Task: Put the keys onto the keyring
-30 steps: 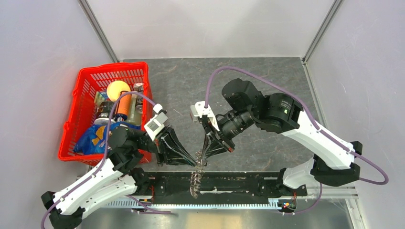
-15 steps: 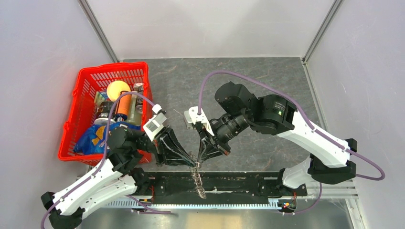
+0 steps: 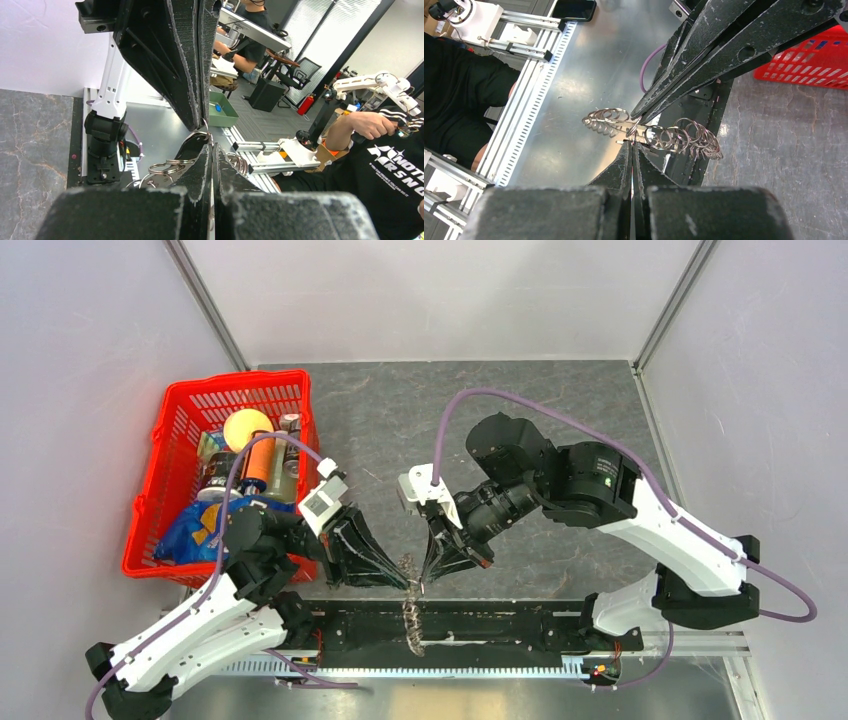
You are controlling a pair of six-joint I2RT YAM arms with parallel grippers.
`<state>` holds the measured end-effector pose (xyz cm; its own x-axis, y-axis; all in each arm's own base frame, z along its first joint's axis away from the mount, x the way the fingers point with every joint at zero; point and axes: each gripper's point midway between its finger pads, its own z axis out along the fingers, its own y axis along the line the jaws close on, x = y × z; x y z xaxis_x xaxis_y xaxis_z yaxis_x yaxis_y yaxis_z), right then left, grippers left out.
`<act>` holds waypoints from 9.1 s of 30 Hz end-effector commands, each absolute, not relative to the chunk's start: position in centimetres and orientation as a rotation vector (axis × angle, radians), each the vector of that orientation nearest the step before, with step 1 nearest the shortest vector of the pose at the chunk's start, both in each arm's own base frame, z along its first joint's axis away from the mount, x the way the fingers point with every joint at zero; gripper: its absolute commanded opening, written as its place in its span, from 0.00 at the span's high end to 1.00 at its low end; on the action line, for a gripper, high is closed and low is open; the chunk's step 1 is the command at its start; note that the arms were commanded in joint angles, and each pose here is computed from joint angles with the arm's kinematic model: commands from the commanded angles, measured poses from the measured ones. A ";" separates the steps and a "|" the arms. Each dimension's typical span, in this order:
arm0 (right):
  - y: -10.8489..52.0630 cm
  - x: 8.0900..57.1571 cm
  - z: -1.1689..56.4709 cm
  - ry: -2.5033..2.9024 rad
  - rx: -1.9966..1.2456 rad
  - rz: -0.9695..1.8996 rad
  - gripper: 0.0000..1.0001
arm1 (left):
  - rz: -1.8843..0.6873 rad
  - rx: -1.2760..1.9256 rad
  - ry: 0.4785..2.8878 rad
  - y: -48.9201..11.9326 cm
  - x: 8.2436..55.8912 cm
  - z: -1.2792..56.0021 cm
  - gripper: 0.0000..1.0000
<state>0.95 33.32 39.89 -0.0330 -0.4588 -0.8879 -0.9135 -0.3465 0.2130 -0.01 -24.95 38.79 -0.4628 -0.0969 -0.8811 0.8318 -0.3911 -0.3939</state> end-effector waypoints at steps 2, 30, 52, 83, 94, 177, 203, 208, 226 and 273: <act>33.1 0.6 42.2 1.320 -1.777 1.360 1.00 | -1.919 1.060 1.117 -24.4 -0.5 40.5 0.98; 34.0 0.4 43.1 1.272 -1.783 1.378 1.00 | -1.922 1.055 1.121 -24.4 -0.5 40.3 0.98; 32.2 -1.1 41.3 1.271 -1.841 1.366 1.00 | -1.911 1.006 1.126 -24.5 0.1 40.8 0.98; 31.6 1.7 41.6 1.400 -1.609 1.181 1.00 | -1.883 0.973 1.128 -24.4 0.4 41.2 0.98; 31.2 1.8 40.3 1.456 -1.588 1.179 1.00 | -1.880 0.982 1.117 -24.3 0.3 41.3 0.98; 28.7 8.7 42.2 1.677 -0.932 1.591 0.57 | -1.773 0.838 1.245 -25.0 3.0 40.0 0.98; 32.6 6.4 39.2 1.695 -1.105 1.621 0.57 | -1.728 0.722 1.294 -25.3 5.0 40.2 0.98; 32.8 5.8 39.0 1.691 -1.129 1.627 0.58 | -1.715 0.709 1.298 -25.3 5.2 40.3 0.98; 33.4 5.4 37.9 1.711 -1.157 1.616 0.65 | -1.700 0.688 1.289 -24.8 5.2 40.6 0.98; 33.0 5.4 40.4 1.712 -1.242 1.441 1.00 | -1.776 0.867 1.428 -25.6 3.2 38.4 0.81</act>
